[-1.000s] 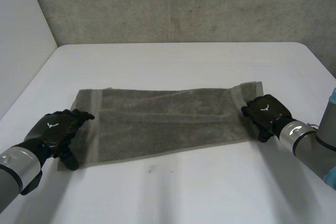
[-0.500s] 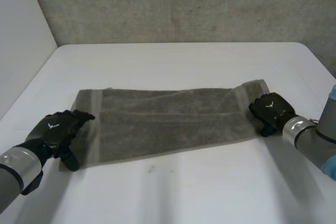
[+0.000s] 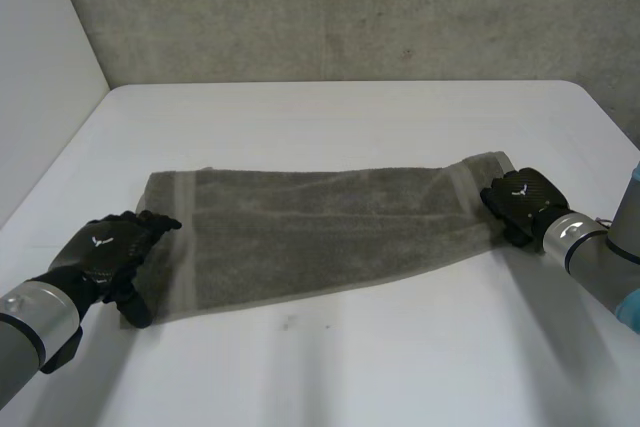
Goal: Fold the towel.
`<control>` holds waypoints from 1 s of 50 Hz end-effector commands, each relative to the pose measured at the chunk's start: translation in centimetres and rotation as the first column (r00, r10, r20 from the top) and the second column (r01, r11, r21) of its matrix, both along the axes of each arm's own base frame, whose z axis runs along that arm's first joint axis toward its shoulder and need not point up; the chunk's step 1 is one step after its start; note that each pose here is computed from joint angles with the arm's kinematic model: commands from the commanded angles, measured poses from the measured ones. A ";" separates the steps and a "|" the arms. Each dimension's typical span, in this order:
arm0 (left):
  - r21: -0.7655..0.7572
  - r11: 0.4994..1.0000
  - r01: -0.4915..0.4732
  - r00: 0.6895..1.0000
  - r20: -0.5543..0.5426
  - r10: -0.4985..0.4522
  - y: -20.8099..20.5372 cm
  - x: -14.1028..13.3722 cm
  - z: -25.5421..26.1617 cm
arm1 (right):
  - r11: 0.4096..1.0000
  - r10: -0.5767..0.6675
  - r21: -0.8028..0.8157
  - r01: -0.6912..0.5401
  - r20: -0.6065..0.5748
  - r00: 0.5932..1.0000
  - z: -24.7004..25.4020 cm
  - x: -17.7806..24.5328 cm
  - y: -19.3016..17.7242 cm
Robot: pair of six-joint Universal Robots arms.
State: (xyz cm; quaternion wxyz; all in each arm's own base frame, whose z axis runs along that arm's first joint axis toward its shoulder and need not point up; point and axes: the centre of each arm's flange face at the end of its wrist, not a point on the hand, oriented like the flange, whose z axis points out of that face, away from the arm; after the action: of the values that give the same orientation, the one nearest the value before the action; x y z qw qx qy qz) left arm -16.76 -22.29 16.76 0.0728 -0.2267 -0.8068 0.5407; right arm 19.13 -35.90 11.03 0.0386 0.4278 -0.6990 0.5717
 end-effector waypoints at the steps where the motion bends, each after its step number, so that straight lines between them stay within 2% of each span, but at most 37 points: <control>1: -0.001 1.000 -0.001 1.000 -0.001 0.001 0.0 0.0 0.0 | 1.000 -0.001 0.000 0.001 0.004 1.000 0.1 0.0 0.0; 11: 0.033 0.999 -0.013 1.000 0.005 0.013 0.9 0.2 -0.7 | 1.000 -0.022 0.013 0.022 0.025 0.999 1.5 -0.1 0.6; 16: 0.056 0.997 -0.047 0.999 0.013 0.047 0.9 1.1 -1.2 | 0.991 -0.099 0.102 0.087 0.122 0.988 4.5 -0.3 1.9; 21: 0.068 0.996 -0.060 0.998 0.029 0.058 0.9 1.6 -1.5 | 0.987 -0.109 0.139 0.086 0.173 0.979 5.4 -0.1 2.7; 36: 0.075 0.996 -0.052 0.996 0.078 0.046 0.1 2.1 -3.0 | 0.982 -0.110 0.171 0.081 0.162 0.981 4.5 -0.1 3.5; 50: -0.005 1.000 -0.027 0.996 0.088 0.028 -1.2 1.8 -3.7 | 0.982 -0.098 0.176 0.073 0.139 0.985 4.0 -0.1 3.9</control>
State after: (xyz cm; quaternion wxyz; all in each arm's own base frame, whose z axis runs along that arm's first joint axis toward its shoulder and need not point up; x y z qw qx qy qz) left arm -14.83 -23.19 13.14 0.0304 -0.2355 -0.8189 0.5224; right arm 19.04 -32.12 15.18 -0.0286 0.3492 -0.7653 0.5399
